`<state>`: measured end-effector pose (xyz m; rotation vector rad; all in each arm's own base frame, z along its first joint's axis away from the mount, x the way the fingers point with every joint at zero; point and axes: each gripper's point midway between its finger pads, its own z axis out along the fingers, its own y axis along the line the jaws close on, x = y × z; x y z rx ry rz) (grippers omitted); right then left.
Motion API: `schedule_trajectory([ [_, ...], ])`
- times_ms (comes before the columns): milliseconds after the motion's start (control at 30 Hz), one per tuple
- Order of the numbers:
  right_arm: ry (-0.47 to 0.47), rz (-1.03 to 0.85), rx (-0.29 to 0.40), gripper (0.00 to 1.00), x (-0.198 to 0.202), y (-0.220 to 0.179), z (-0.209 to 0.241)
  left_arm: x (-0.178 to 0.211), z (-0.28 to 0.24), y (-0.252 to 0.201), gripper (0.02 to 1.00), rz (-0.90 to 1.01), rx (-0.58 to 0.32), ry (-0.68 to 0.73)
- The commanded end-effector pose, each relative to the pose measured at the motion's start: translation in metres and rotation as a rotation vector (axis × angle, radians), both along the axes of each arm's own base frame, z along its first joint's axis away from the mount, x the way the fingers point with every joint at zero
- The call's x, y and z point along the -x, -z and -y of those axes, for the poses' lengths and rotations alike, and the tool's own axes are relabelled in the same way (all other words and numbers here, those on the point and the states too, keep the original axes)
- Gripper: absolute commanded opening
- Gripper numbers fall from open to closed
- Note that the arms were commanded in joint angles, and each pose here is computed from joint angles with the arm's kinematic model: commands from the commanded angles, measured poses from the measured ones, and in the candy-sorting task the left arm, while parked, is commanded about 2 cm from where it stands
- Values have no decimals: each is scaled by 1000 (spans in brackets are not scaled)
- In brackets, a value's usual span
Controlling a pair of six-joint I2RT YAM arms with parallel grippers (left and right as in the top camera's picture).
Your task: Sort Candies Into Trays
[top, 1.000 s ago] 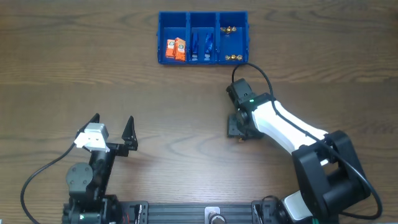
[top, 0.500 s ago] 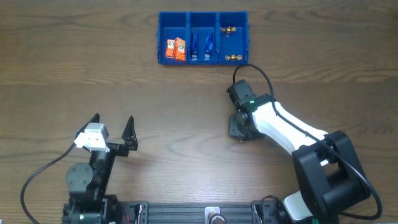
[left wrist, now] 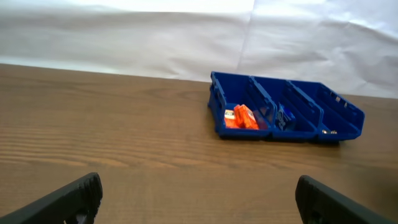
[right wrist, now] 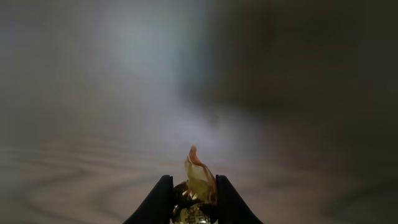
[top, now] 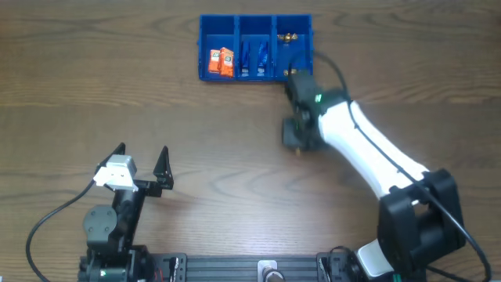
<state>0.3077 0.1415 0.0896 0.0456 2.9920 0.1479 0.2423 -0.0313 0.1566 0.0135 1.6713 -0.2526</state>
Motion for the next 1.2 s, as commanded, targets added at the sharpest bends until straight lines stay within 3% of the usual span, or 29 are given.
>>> schedule_trajectory([
  [33,8,197,49,143,-81,-83,17,1,2,16,998,-45,-9,17],
  [167,8,307,88,150,-153,-105,18,1,2,16,998,-45,-9,17],
  [267,21,369,92,145,-204,-96,17,1,2,16,998,-45,-9,17],
  [500,32,433,91,156,-254,-55,16,1,2,16,998,-45,-9,17],
  [600,37,453,85,200,-261,-52,16,1,2,16,998,-45,-9,17],
  [667,30,467,85,397,-264,-54,15,1,2,16,998,-45,-9,17],
  [733,14,478,89,518,-266,-56,14,1,2,16,998,-45,-9,17],
  [867,18,499,85,652,-264,-71,19,1,2,16,998,-45,-9,17],
  [1000,43,576,139,711,-249,-132,45,1,2,16,998,-45,-9,17],
  [1200,29,738,240,908,-188,-234,80,1,2,16,998,-45,-9,17],
])
